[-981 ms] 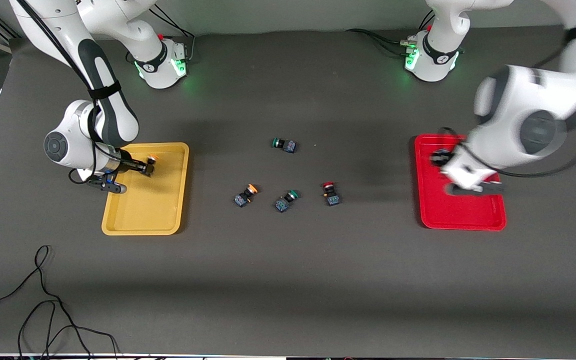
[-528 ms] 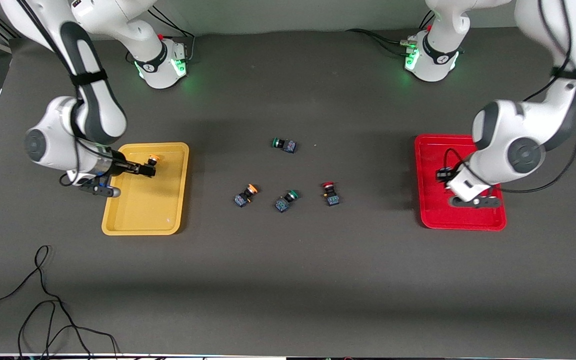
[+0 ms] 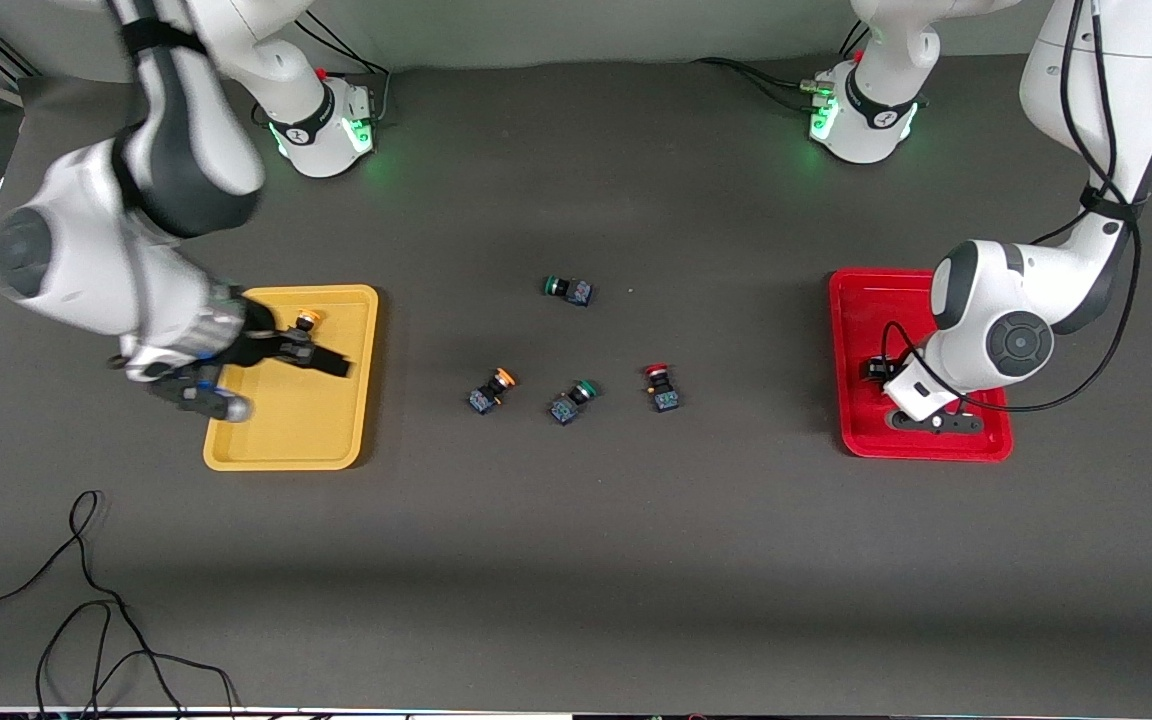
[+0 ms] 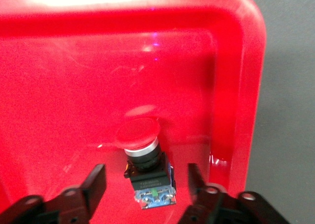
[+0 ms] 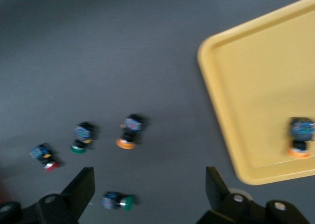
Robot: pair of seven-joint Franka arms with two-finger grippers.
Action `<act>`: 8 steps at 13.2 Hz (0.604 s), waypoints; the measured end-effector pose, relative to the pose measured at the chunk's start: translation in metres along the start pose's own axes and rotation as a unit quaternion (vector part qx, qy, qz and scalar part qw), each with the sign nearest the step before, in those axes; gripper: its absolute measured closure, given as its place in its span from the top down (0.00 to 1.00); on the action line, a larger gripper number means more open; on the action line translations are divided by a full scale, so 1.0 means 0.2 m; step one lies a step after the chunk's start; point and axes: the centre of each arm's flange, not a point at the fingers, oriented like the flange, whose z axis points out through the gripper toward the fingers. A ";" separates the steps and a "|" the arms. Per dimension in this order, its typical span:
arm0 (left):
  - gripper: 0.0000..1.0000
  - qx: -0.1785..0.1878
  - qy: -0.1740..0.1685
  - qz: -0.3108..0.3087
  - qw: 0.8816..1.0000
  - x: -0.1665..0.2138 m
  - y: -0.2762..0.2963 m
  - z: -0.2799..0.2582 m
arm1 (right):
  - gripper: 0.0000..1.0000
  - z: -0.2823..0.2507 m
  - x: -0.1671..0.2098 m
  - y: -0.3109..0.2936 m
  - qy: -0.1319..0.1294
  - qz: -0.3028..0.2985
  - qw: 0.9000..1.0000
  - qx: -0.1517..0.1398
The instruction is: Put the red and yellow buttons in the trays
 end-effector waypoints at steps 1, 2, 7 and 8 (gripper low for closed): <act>0.96 0.003 -0.008 0.000 1.000 0.01 0.00 -0.08 | 1.00 0.05 -0.05 -0.16 0.002 0.009 1.000 -0.008; 1.00 0.007 -0.017 -0.001 1.000 0.03 -0.01 -0.20 | 1.00 0.14 -0.09 -0.28 0.000 0.018 1.000 -0.015; 1.00 -0.008 -0.003 -0.023 1.000 0.03 0.20 -0.79 | 1.00 0.69 0.04 -0.38 0.007 0.078 0.996 -0.044; 1.00 -0.008 0.003 -0.034 0.999 0.03 0.34 -0.79 | 1.00 0.80 0.03 -0.40 0.004 0.093 0.994 -0.049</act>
